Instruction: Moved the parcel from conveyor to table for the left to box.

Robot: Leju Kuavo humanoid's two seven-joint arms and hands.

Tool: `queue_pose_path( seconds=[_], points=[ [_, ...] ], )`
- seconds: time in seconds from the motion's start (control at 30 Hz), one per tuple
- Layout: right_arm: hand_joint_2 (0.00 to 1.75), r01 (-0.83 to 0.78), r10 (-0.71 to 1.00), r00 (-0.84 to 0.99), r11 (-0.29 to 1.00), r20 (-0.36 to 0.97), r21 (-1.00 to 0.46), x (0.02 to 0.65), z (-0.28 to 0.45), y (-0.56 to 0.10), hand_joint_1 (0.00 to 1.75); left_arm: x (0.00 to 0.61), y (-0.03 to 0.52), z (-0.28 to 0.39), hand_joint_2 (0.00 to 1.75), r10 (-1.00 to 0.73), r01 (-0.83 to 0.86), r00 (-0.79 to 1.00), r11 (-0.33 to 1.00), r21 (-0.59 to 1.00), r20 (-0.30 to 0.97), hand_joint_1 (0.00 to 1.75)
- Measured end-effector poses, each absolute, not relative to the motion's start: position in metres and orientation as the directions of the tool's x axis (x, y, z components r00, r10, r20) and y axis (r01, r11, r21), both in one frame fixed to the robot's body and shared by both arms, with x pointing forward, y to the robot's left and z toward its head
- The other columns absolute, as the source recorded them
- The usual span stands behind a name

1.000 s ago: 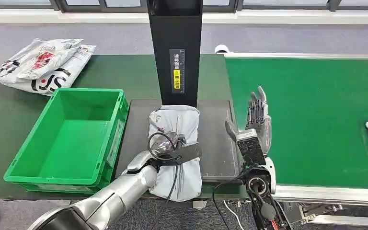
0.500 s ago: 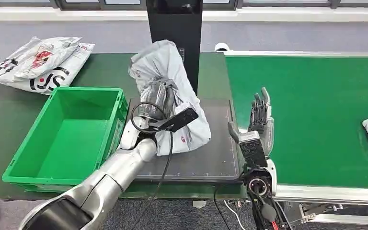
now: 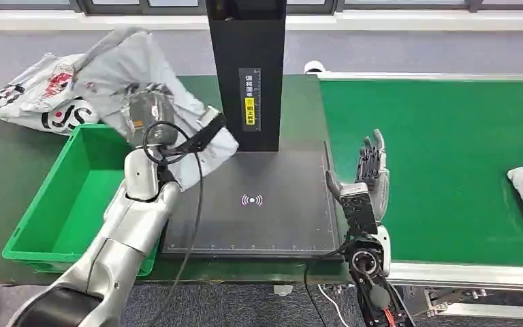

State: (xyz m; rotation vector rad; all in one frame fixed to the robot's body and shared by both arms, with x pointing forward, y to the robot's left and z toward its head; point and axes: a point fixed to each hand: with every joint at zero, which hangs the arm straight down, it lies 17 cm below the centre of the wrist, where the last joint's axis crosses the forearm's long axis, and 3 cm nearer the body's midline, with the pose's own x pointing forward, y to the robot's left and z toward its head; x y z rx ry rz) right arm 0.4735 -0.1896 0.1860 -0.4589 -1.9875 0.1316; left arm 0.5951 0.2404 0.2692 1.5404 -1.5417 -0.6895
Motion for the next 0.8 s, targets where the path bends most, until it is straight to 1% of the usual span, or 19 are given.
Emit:
queue_pose_path(
  seconds=[0.1, 0.13, 0.3, 0.4, 0.43, 0.5, 0.6, 0.7, 0.73, 0.77, 0.8],
  points=[
    [1.75, 0.241, 0.386, -0.378, 0.919, 0.841, -0.313, 0.474, 0.184, -0.185, 0.00, 0.596, 0.304, 0.223, 1.75, -0.946, -0.422, 0.284, 0.022, 0.906, 0.156, 1.75],
    [1.75, 0.236, 0.388, -0.377, 0.918, 0.841, -0.318, 0.474, 0.183, -0.184, 0.00, 0.594, 0.317, 0.212, 1.75, -0.938, -0.396, 0.315, 0.005, 0.918, 0.141, 1.75],
    [1.75, 0.228, 0.393, -0.372, 0.917, 0.841, -0.328, 0.475, 0.180, -0.182, 0.00, 0.588, 0.357, 0.182, 1.75, -0.913, -0.313, 0.399, -0.043, 0.949, 0.090, 1.75],
    [1.75, 0.214, 0.406, -0.368, 0.913, 0.836, -0.348, 0.478, 0.180, -0.177, 0.00, 0.580, 0.389, 0.148, 1.75, -0.869, -0.178, 0.492, -0.058, 0.982, 0.038, 1.75],
    [1.75, 0.212, 0.415, -0.364, 0.909, 0.834, -0.360, 0.480, 0.181, -0.174, 0.00, 0.574, 0.402, 0.131, 1.75, -0.855, -0.104, 0.519, -0.063, 0.993, 0.000, 1.75],
    [1.75, 0.216, 0.425, -0.354, 0.904, 0.833, -0.369, 0.481, 0.180, -0.175, 0.00, 0.564, 0.420, 0.110, 1.75, -0.834, -0.018, 0.549, -0.072, 0.997, -0.050, 1.75],
    [1.75, 0.211, 0.431, -0.343, 0.901, 0.835, -0.378, 0.483, 0.178, -0.178, 0.00, 0.553, 0.437, 0.091, 1.75, -0.810, 0.060, 0.578, -0.077, 0.995, -0.098, 1.75],
    [1.75, 0.203, 0.432, -0.338, 0.901, 0.836, -0.383, 0.483, 0.175, -0.178, 0.00, 0.546, 0.449, 0.083, 1.75, -0.791, 0.100, 0.599, -0.077, 0.992, -0.122, 1.75],
    [1.75, 0.205, 0.432, -0.336, 0.901, 0.837, -0.383, 0.484, 0.175, -0.179, 0.00, 0.545, 0.451, 0.080, 1.75, -0.789, 0.109, 0.601, -0.078, 0.991, -0.128, 0.96],
    [1.75, 0.206, 0.432, -0.334, 0.901, 0.837, -0.383, 0.484, 0.175, -0.180, 0.00, 0.544, 0.453, 0.078, 1.75, -0.786, 0.120, 0.603, -0.077, 0.990, -0.135, 0.00],
    [1.75, 0.207, 0.432, -0.334, 0.901, 0.838, -0.382, 0.484, 0.175, -0.181, 0.00, 0.542, 0.454, 0.076, 1.75, -0.783, 0.131, 0.605, -0.077, 0.988, -0.141, 0.00]
  ],
)
